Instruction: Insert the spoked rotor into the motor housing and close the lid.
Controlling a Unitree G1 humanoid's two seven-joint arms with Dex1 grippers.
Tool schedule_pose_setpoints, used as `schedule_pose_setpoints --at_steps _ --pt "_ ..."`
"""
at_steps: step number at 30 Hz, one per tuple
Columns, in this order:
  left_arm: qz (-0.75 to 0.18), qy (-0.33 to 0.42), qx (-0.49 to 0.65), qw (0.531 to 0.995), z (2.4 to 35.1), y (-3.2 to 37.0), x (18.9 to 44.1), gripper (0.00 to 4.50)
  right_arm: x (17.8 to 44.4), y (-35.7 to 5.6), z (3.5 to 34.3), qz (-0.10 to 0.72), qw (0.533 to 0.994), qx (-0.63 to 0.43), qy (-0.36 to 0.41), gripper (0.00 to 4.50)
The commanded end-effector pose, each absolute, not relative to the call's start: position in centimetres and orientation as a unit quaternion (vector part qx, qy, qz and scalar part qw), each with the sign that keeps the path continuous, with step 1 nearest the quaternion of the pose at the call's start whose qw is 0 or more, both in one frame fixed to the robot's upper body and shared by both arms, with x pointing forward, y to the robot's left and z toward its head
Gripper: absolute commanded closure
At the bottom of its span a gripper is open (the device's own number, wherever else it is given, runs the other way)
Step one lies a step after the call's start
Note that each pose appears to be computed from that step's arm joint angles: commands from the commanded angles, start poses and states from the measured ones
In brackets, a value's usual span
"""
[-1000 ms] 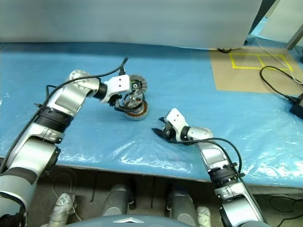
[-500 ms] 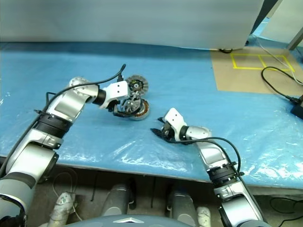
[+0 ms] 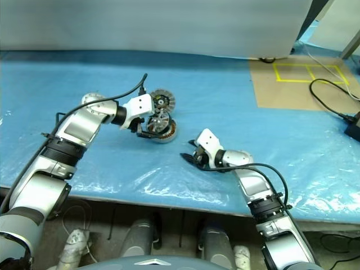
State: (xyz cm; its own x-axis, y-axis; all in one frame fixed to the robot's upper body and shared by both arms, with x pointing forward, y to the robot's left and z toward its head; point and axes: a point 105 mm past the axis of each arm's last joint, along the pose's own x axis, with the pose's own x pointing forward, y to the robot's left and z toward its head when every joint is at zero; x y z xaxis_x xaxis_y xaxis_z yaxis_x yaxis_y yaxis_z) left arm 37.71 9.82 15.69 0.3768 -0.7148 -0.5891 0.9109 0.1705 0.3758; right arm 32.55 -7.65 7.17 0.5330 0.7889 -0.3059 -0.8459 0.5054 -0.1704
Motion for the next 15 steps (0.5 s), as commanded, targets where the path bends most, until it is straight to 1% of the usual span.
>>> schedule_pose_setpoints --at_steps 1,9,15 --pt "-0.529 0.130 0.365 0.755 16.4 9.8 38.1 0.86 32.2 -7.3 8.3 0.478 0.861 -0.153 0.074 1.60" --pt "-0.535 0.130 0.364 0.751 15.7 9.3 38.0 0.86 32.6 -7.7 7.5 0.475 0.863 -0.153 0.081 1.60" --pt "-0.533 0.135 0.363 0.752 15.3 9.6 37.9 0.86 32.5 -7.3 8.1 0.477 0.861 -0.156 0.079 1.60"
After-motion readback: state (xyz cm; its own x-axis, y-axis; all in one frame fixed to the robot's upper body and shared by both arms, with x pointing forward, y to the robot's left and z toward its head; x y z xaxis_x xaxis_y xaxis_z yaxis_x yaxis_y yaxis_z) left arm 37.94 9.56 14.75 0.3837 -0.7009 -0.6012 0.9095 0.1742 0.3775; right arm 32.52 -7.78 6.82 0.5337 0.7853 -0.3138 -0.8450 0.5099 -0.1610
